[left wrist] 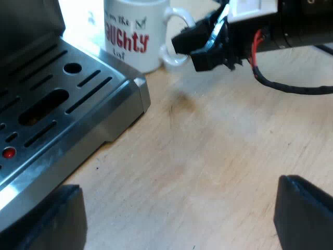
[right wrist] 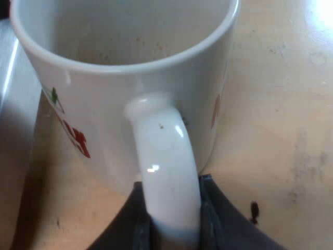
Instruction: Place mug into machine
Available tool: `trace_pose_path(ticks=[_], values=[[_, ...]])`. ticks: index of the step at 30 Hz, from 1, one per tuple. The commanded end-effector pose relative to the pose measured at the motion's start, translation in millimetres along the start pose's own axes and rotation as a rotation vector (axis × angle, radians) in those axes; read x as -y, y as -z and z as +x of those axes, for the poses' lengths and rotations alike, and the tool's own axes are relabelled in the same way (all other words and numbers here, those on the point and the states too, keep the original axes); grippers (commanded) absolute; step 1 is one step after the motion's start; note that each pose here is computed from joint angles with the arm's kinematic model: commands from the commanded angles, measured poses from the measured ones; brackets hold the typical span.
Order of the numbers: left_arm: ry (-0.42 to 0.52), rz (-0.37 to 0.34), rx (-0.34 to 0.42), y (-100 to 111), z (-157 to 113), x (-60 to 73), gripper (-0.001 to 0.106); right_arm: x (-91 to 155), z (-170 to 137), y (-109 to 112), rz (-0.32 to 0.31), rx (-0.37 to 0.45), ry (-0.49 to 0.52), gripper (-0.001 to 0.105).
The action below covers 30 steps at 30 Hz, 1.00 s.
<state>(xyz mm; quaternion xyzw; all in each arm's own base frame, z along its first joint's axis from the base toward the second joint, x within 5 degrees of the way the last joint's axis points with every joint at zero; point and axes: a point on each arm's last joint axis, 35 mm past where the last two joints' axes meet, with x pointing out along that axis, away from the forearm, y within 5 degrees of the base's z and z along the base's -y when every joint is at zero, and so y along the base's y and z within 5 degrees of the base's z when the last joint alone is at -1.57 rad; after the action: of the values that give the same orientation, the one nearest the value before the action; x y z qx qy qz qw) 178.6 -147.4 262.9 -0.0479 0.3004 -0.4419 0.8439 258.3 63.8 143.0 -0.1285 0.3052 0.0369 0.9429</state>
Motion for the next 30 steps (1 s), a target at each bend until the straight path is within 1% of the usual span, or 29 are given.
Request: trace_pose_path(ticks=[1,3,5,8,12,15,17,21,22,23,24,26,28,30], values=[[0.006,-0.003,0.024,-3.7,-2.8,2.7,0.086,2.6,-9.0,-8.7,-0.017,0.020,0.000,0.000],[0.010,0.005,0.042,-5.8,-8.3,5.3,0.086,5.2,-18.0,-13.1,-0.050,0.026,0.001,0.000],[0.014,0.013,0.063,-8.0,-13.4,7.8,0.086,7.3,-25.3,-17.2,-0.060,0.040,0.003,0.000],[0.022,0.028,0.100,-11.7,-23.4,12.6,0.086,10.5,-36.6,-21.8,-0.099,0.052,0.006,0.000],[0.032,0.048,0.148,-15.8,-36.7,18.7,0.086,13.8,-49.5,-27.2,-0.103,0.075,0.003,0.000],[0.040,0.065,0.192,-18.9,-48.2,24.0,0.086,17.1,-61.2,-31.8,-0.122,0.099,0.009,0.000],[0.047,0.079,0.225,-20.8,-56.9,27.8,0.086,20.1,-72.5,-35.6,-0.119,0.124,0.013,0.000],[0.053,0.097,0.272,-23.0,-69.4,33.2,0.086,24.0,-89.8,-38.2,-0.119,0.146,0.004,0.000],[0.051,0.102,0.288,-23.6,-73.3,34.7,0.086,24.6,-95.0,-38.5,-0.136,0.153,-0.012,0.000],[0.050,0.108,0.306,-24.2,-78.0,36.5,0.086,24.3,-101.4,-38.6,-0.166,0.162,-0.038,0.000],[0.042,0.109,0.313,-24.4,-79.3,36.8,0.086,24.1,-104.8,-38.9,-0.183,0.169,-0.048,0.000],[0.017,0.111,0.341,-24.5,-87.1,38.8,0.086,20.6,-119.1,-40.4,-0.240,0.203,-0.068,0.000],[-0.012,0.100,0.347,-23.1,-91.0,38.9,0.086,15.5,-129.1,-42.7,-0.259,0.243,-0.094,0.000],[-0.015,0.075,0.344,-20.9,-94.9,39.9,0.086,10.9,-138.7,-45.1,-0.270,0.286,-0.119,0.000]])
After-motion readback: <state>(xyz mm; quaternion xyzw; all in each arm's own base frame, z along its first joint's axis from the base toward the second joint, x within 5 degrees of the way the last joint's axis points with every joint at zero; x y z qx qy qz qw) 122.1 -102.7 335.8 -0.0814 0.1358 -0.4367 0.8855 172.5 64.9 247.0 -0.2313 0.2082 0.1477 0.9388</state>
